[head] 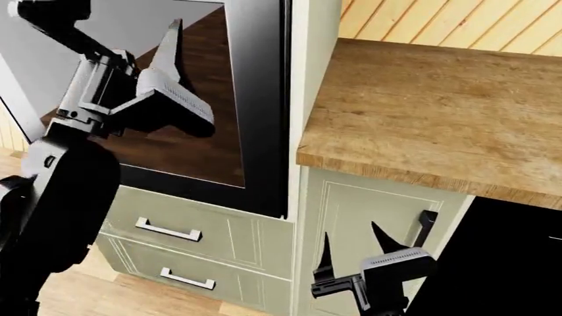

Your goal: Open the oven door

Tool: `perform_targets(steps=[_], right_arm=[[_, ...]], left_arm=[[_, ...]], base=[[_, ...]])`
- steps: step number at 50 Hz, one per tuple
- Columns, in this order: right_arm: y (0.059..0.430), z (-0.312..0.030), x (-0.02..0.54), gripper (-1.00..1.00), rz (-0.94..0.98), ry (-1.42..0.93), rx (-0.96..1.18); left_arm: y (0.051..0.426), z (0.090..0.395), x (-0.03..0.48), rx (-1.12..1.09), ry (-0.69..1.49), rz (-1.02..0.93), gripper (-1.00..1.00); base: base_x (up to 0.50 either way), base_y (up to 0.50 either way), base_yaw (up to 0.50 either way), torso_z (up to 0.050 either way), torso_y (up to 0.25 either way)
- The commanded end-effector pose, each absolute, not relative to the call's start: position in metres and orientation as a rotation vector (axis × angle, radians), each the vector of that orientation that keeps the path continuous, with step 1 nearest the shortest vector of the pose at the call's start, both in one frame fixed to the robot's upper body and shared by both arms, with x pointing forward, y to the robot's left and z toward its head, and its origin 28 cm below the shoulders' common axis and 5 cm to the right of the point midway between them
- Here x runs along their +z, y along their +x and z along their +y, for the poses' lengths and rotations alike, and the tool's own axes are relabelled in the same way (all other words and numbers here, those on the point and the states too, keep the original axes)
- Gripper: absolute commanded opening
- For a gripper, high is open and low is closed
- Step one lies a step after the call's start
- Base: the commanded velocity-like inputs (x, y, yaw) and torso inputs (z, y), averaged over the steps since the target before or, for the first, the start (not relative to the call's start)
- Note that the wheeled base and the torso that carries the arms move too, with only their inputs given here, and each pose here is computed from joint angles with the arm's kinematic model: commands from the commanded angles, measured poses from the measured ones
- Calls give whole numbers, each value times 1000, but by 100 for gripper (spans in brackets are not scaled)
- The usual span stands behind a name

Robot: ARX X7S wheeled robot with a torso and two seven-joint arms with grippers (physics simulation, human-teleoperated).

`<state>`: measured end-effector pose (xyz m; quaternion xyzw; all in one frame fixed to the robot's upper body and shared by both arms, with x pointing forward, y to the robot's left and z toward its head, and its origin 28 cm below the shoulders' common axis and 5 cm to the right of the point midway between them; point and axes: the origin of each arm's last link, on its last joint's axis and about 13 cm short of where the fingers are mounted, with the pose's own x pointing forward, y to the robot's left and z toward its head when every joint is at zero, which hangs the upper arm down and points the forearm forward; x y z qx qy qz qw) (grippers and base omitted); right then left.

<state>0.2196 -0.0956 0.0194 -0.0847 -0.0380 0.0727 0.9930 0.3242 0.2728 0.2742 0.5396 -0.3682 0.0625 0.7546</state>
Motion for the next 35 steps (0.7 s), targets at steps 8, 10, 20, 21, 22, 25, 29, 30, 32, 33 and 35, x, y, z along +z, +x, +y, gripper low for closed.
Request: perform_targets(steps=[8, 10, 20, 21, 22, 25, 29, 30, 32, 33, 35], right_arm=[[219, -97, 20, 100, -82, -177, 135], [219, -97, 19, 100, -82, -177, 134], [219, -97, 19, 100, -85, -179, 132], [219, -97, 19, 100, -85, -179, 132], [219, -97, 20, 100, -85, -179, 132], [219, -97, 19, 100, -85, -178, 132], [219, -97, 19, 100, -81, -173, 132], [219, -97, 19, 100, -80, -172, 133], [219, -97, 19, 100, -79, -170, 134], [219, -97, 19, 100, -79, -170, 134], [219, -97, 19, 100, -79, -170, 134]], left_arm=[[341, 275, 363, 172, 1644, -905, 100], [343, 275, 366, 173, 1643, -897, 100], [346, 269, 378, 165, 1635, -876, 100], [346, 269, 379, 164, 1634, -876, 100], [346, 268, 379, 164, 1634, -877, 100], [344, 266, 380, 159, 1627, -883, 100], [335, 261, 380, 132, 1620, -900, 100], [331, 259, 380, 122, 1620, -905, 100], [328, 257, 381, 110, 1614, -915, 100], [327, 255, 381, 106, 1612, -918, 100], [324, 253, 380, 93, 1609, -925, 100]], base=[[0, 0, 0, 0, 0], [0, 0, 0, 0, 0], [0, 0, 0, 0, 0], [0, 0, 0, 0, 0], [0, 0, 0, 0, 0], [0, 0, 0, 0, 0], [0, 0, 0, 0, 0], [0, 0, 0, 0, 0], [0, 0, 0, 0, 0], [0, 0, 0, 0, 0], [0, 0, 0, 0, 0]])
